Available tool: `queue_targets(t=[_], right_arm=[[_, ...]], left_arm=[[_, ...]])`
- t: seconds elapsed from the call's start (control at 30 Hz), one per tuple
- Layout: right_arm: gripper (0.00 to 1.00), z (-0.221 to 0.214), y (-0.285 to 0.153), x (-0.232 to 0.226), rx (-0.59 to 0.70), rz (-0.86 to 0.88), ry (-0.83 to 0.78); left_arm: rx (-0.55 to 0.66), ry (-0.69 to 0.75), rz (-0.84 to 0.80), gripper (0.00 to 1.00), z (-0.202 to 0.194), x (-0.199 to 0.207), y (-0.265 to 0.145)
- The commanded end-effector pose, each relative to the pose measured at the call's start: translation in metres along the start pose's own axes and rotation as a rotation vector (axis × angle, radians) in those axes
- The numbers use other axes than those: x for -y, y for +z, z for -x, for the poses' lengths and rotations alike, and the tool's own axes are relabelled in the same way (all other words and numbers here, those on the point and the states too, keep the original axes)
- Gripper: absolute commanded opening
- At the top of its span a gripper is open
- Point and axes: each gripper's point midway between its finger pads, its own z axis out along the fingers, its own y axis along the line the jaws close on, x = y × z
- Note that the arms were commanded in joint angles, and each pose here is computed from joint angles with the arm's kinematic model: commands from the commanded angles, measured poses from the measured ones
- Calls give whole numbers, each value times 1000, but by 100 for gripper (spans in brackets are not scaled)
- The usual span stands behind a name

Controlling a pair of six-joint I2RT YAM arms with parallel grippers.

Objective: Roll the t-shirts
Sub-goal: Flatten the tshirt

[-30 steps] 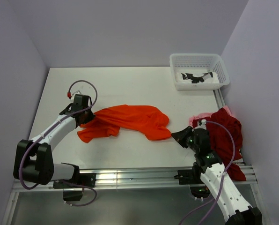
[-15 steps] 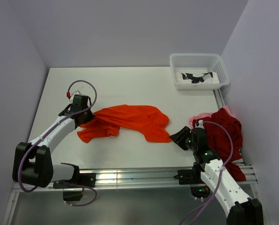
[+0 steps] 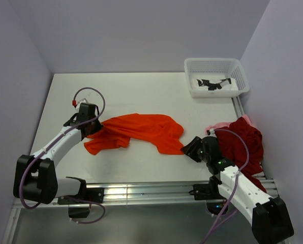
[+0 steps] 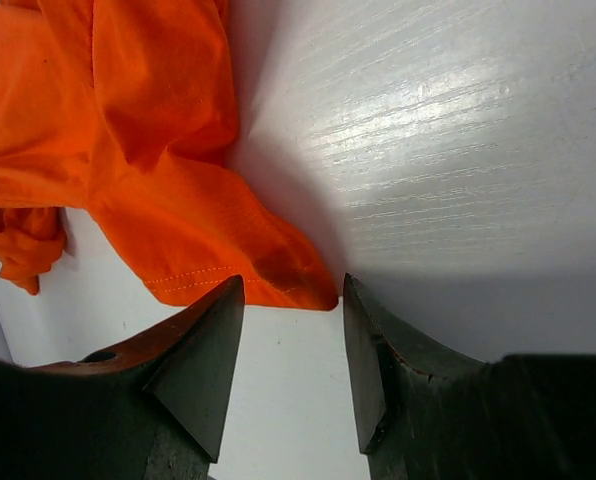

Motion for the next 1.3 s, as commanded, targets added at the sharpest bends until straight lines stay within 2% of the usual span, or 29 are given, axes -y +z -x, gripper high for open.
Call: queue_targets(t=[0.0, 0.2, 0.47, 0.57, 0.6, 0.67, 0.83, 0.87, 0.93, 0.97, 1.1, 1.2, 1.27], right_arm=[[52, 7, 2, -1, 31, -46, -18], [51, 1, 8, 0, 23, -74, -30], [45, 2, 15, -3, 26, -99, -43], [33, 7, 15, -11, 35, -87, -50], [19, 8, 14, -13, 37, -87, -55], [0, 15, 11, -24, 48, -68, -73], [0, 47, -18, -64, 121, -8, -118], [0, 65, -32, -88, 166, 45, -131], [0, 79, -48, -101, 181, 54, -134], [0, 97, -63, -122, 219, 96, -145], [0, 134, -86, -140, 242, 144, -115], [0, 167, -95, -137, 273, 153, -59], [0, 187, -101, -127, 316, 142, -9]], left_arm=[[39, -5, -40, 1, 11, 7, -6], [33, -3, -43, 1, 10, 8, -4], [28, -1, -51, 0, 9, 9, -6], [30, -2, -57, 0, 9, 10, -7], [29, -1, -58, 0, 9, 10, -7], [27, -1, -62, 0, 9, 10, -8], [30, 6, -70, 1, 8, 11, -13], [33, 8, -78, 1, 7, 13, -15], [40, 15, -89, 2, 6, 17, -19], [41, 15, -97, 3, 5, 19, -21], [43, 39, -174, 6, -5, 39, -42], [39, 55, -249, 13, -21, 52, -60], [27, 63, -283, 29, -34, 58, -69]])
